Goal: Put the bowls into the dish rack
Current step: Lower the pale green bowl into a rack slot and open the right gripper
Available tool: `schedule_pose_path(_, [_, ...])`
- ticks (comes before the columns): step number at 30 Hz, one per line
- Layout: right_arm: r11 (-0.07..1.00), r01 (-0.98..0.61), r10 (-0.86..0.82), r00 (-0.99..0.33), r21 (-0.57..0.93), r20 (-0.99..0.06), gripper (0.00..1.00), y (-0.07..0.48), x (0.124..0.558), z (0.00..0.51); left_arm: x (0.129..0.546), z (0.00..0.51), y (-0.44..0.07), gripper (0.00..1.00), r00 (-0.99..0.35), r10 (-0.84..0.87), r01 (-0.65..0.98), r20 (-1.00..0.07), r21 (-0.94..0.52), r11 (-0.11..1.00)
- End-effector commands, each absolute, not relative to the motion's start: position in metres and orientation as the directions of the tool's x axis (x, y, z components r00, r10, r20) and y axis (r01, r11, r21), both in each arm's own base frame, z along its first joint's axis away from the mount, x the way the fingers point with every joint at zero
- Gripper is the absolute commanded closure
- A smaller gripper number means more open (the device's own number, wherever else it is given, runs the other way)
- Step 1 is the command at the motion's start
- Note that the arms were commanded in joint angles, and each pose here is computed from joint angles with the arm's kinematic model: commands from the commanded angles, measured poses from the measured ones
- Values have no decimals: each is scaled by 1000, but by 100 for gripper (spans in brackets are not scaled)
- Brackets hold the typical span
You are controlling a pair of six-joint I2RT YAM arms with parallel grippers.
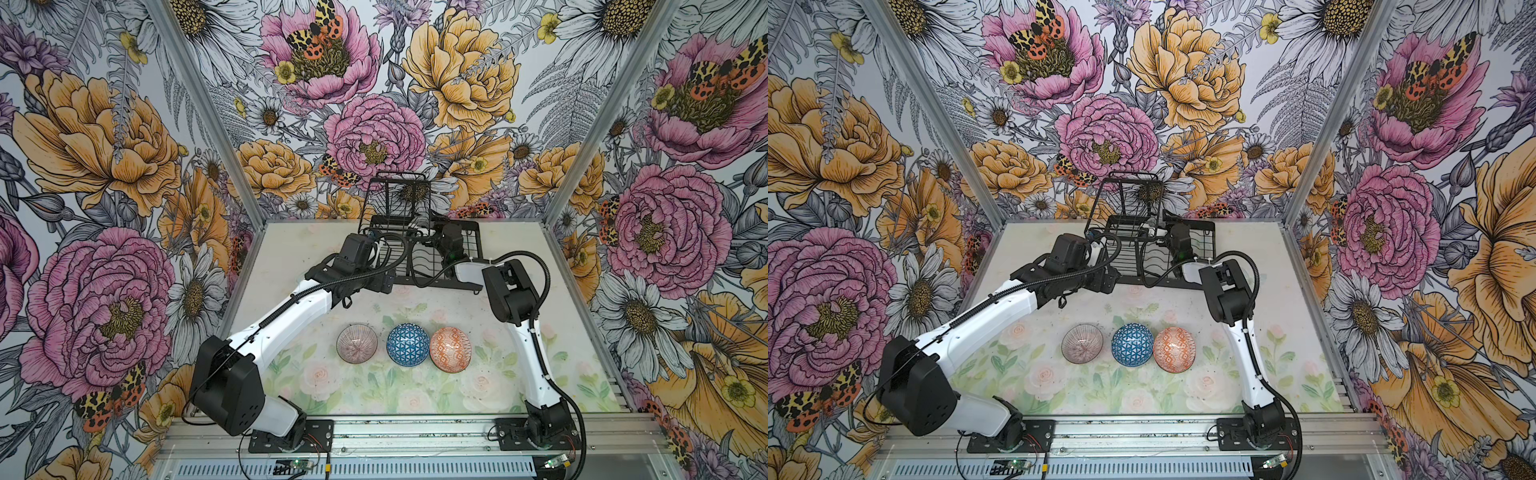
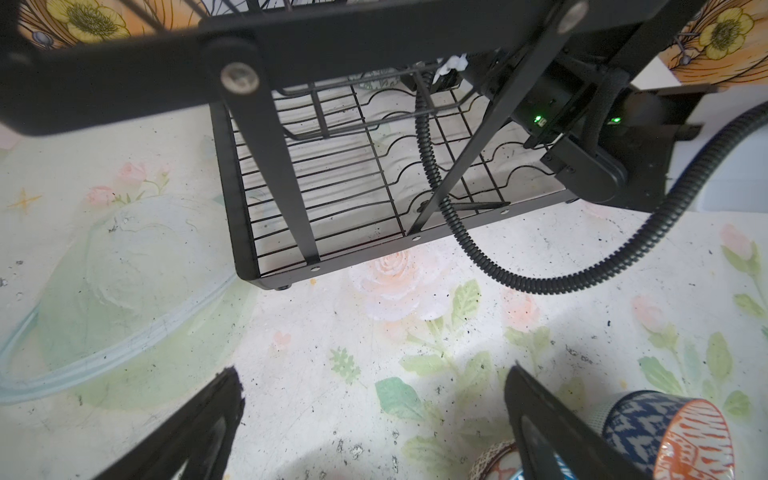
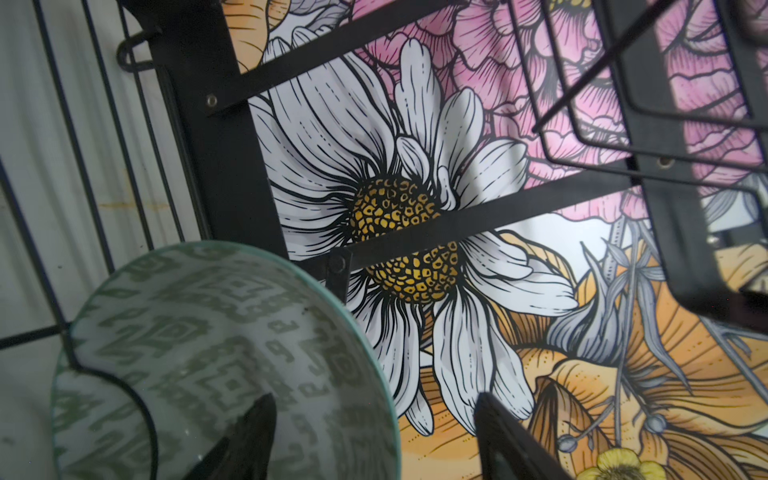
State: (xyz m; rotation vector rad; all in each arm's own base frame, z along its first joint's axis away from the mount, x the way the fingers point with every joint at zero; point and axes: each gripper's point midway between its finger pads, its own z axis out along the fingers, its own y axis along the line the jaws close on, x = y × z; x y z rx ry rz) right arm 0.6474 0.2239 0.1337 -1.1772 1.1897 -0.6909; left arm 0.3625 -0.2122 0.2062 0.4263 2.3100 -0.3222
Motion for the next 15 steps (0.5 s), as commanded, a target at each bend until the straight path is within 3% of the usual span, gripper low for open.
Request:
schedule_pose_path(1, [343,-93,-878,323,-935,-354,2,224,631,195,359,209,-204,1,-655,202,391,-728,-98,915])
schedule_pose_path(15, [382,-138,-895,192,-914,-403,1,173,552,204,343,208,-191,1,-658,169,372,-733,-122,920])
